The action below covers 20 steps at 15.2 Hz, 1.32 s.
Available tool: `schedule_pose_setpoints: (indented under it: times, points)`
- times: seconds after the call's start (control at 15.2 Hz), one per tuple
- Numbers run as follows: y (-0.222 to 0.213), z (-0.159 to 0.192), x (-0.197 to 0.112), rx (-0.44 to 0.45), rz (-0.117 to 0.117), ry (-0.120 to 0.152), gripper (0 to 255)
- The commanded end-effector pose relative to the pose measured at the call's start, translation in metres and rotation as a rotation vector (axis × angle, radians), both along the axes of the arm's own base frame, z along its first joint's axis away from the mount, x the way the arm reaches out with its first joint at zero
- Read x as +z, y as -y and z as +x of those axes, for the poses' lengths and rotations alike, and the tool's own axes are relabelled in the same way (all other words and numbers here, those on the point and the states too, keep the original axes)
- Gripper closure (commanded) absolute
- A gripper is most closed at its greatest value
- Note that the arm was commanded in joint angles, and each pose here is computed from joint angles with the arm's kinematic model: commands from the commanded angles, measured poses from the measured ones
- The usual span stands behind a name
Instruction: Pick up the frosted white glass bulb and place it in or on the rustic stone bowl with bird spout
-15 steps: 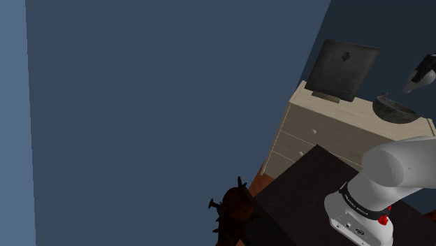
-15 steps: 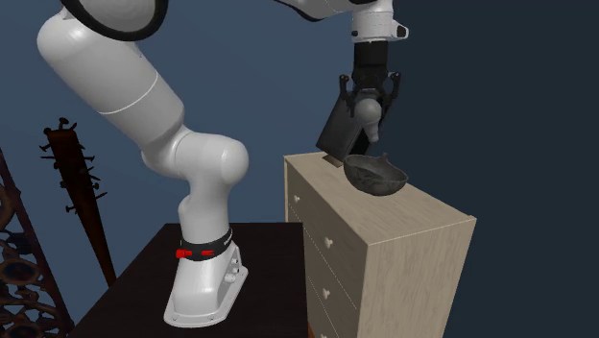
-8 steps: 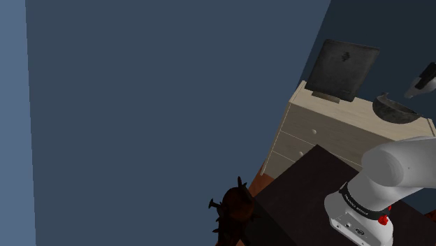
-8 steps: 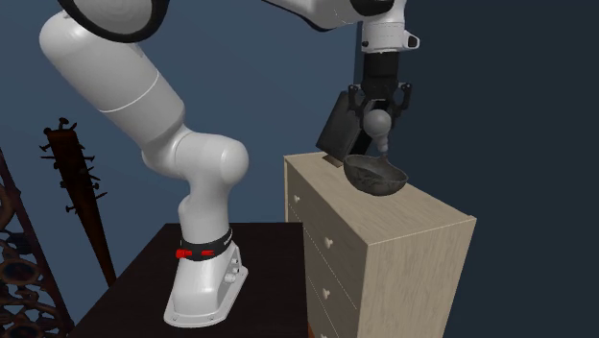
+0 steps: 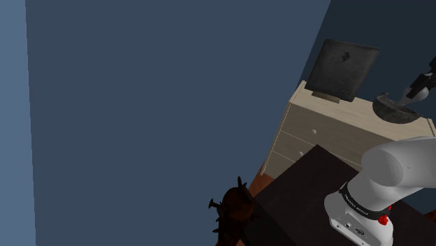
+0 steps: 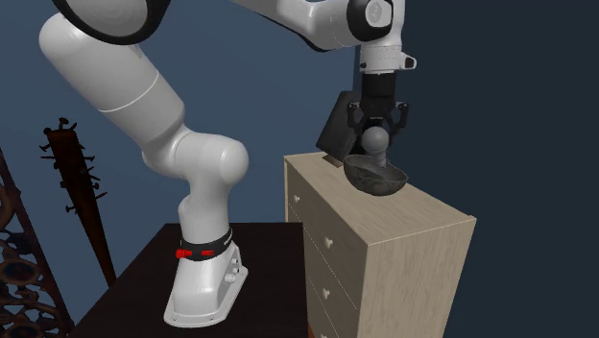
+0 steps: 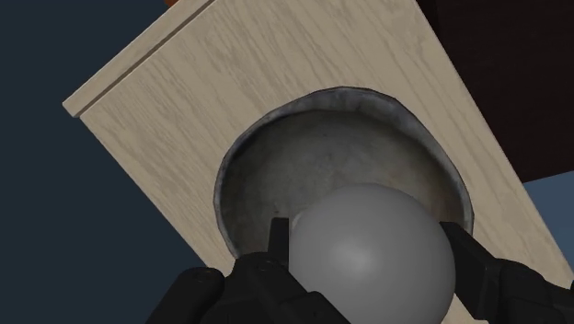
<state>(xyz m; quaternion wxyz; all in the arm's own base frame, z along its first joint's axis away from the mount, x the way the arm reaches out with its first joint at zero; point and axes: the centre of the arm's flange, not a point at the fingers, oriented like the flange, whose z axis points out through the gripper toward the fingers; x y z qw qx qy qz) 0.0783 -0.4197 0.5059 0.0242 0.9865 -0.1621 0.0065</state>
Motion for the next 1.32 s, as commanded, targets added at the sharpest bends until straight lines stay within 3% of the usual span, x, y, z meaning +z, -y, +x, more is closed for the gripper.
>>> schedule_pose_setpoints:
  times: [0.0,0.59,0.66,0.99,1.25]
  points:
    - [0.000,-0.001,-0.011,0.000,-0.001,0.001,255]
    - [0.000,-0.001,-0.018,0.000,-0.001,0.001,255]
    - [0.000,-0.001,-0.018,0.000,-0.001,0.001,0]
    - [0.000,-0.001,-0.018,0.000,-0.001,0.001,0]
    - [-0.003,-0.001,0.032,0.000,-0.001,0.001,0]
